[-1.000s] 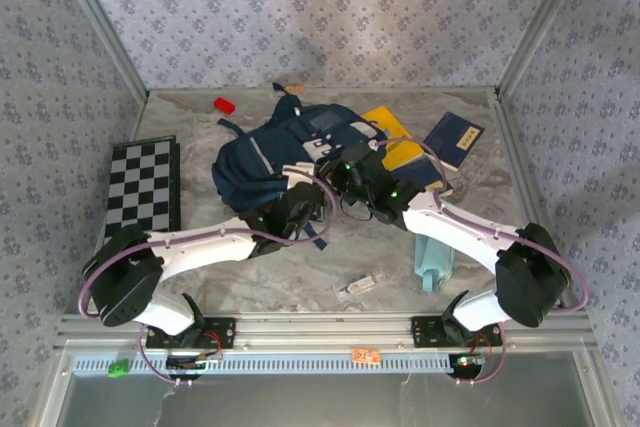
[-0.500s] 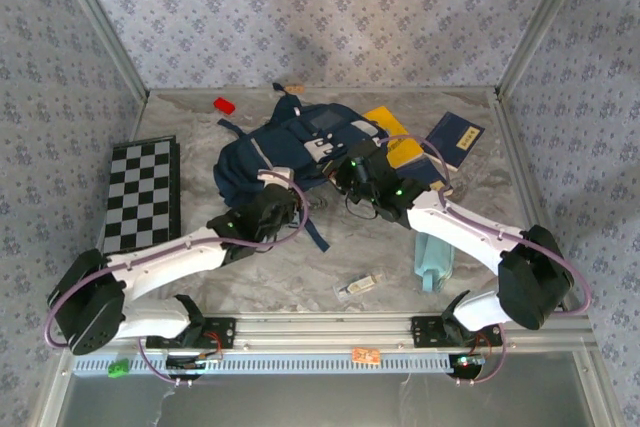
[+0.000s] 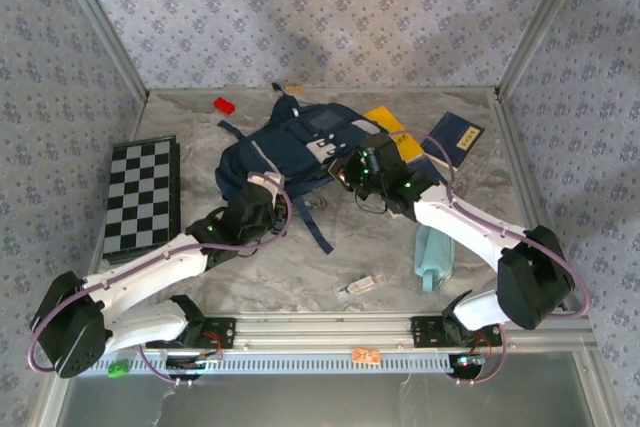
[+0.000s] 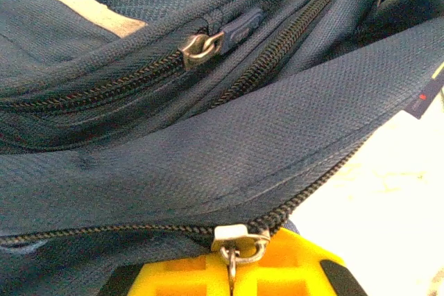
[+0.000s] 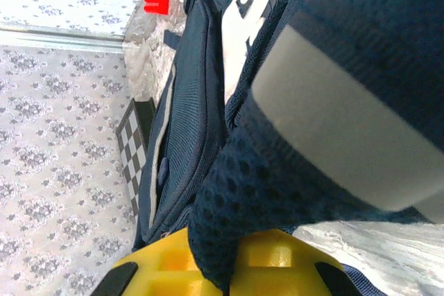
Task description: Pack the student bag
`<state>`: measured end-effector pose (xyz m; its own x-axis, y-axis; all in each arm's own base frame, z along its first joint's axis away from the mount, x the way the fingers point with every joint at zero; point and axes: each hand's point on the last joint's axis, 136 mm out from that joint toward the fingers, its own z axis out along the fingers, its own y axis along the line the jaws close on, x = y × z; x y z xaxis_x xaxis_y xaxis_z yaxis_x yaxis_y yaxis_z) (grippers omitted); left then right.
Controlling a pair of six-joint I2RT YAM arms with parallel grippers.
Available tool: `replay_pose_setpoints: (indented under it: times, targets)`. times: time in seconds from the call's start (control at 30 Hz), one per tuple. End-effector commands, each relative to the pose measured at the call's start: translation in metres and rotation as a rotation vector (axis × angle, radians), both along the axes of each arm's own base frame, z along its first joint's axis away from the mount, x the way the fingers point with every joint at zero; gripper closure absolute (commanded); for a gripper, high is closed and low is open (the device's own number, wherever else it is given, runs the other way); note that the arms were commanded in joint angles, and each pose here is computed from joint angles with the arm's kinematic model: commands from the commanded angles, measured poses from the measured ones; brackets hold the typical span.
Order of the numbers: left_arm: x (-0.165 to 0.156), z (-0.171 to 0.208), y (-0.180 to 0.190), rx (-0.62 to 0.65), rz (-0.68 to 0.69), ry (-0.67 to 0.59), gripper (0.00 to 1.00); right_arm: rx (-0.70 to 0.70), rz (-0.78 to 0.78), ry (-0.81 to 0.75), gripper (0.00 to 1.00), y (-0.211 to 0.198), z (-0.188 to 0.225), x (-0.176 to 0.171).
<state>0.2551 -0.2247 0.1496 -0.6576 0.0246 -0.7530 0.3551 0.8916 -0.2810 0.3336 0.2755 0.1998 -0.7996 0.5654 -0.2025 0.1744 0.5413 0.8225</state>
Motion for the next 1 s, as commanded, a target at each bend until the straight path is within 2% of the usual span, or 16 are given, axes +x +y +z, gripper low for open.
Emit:
replay_pose_setpoints:
  times: [0.0,0.07,0.2,0.3,0.5,0.6,0.63,0.7,0.77,0.83,0.97]
  targets:
    - [-0.018,-0.030,0.030,0.127,0.010,0.094,1.00,0.022,-0.050,-0.113,1.00,-0.021,0.041,0.028]
    - [-0.022,-0.026,0.022,0.115,-0.026,0.094,1.00,0.017,-0.028,-0.112,1.00,-0.019,0.040,0.031]
    - [-0.031,-0.007,-0.004,0.066,-0.073,0.016,1.00,-0.039,0.036,-0.105,1.00,-0.014,0.032,0.042]
    - [-0.035,-0.006,-0.023,0.004,-0.106,0.056,1.00,-0.008,0.088,-0.091,1.00,-0.007,0.032,0.059]
    - [-0.030,-0.013,-0.042,0.043,-0.087,0.083,1.00,-0.037,0.174,-0.043,1.00,-0.001,0.020,0.087]
    - [-0.021,-0.016,-0.042,0.041,-0.025,0.099,1.00,-0.045,0.183,-0.021,0.89,-0.006,0.013,0.091]
    - [-0.020,-0.016,-0.045,0.038,-0.027,0.101,1.00,-0.050,0.194,-0.016,0.81,-0.005,0.010,0.087]
    - [-0.017,-0.015,-0.051,0.029,-0.031,0.105,1.00,-0.055,0.226,0.017,0.57,-0.004,0.002,0.075]
    - [-0.014,-0.014,-0.055,0.013,-0.022,0.105,1.00,-0.048,0.244,0.046,0.45,-0.006,-0.005,0.061]
    - [-0.013,-0.014,-0.058,-0.001,-0.025,0.104,1.00,-0.025,0.249,0.063,0.38,-0.009,-0.010,0.044]
    - [-0.012,-0.014,-0.065,-0.011,-0.043,0.106,1.00,-0.005,0.265,0.136,0.32,-0.008,-0.031,0.004]
